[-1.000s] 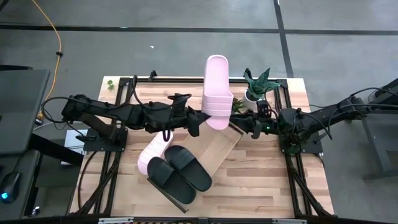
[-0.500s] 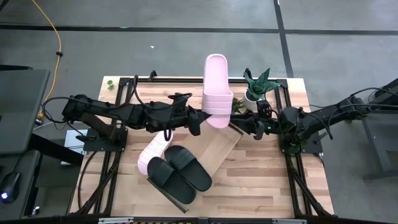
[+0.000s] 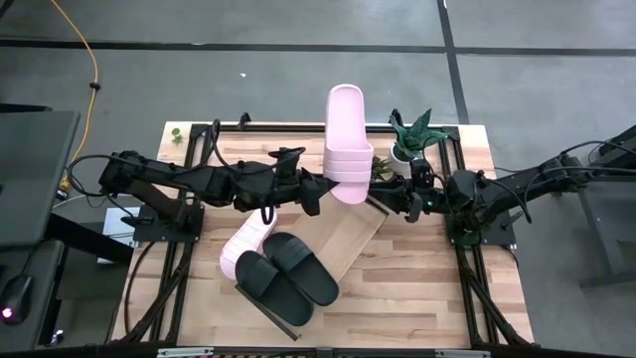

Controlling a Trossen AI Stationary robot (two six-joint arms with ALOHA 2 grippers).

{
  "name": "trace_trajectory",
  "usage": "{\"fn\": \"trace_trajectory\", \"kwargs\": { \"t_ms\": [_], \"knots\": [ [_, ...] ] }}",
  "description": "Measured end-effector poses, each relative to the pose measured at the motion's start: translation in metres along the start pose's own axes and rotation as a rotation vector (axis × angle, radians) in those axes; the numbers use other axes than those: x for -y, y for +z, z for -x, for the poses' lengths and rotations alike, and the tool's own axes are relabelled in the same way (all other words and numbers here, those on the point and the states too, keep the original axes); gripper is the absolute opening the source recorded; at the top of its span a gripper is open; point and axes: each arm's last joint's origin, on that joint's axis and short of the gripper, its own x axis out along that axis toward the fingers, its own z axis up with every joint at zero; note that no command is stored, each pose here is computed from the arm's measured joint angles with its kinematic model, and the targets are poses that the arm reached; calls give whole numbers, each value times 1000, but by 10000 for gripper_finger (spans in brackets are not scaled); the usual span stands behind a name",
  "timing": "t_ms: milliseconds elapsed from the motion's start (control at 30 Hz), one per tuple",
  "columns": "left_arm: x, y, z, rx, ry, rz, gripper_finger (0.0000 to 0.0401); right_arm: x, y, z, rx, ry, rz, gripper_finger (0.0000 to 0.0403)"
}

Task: Pick and place slides into the shelf
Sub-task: Put the top pink slide on the shelf

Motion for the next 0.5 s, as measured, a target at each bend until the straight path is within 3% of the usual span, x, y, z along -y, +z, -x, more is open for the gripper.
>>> {"fn": "trace_trajectory", "kwargs": {
  "t_ms": [333,500],
  "knots": [
    [-2,-10,-11,-25,-4,9,51,4,4,-2,-17,18,-9,183],
    [-2,-11,-12,-29,-3,5,51,5,2,-2,-31,8,-14,163]
  ]
}}
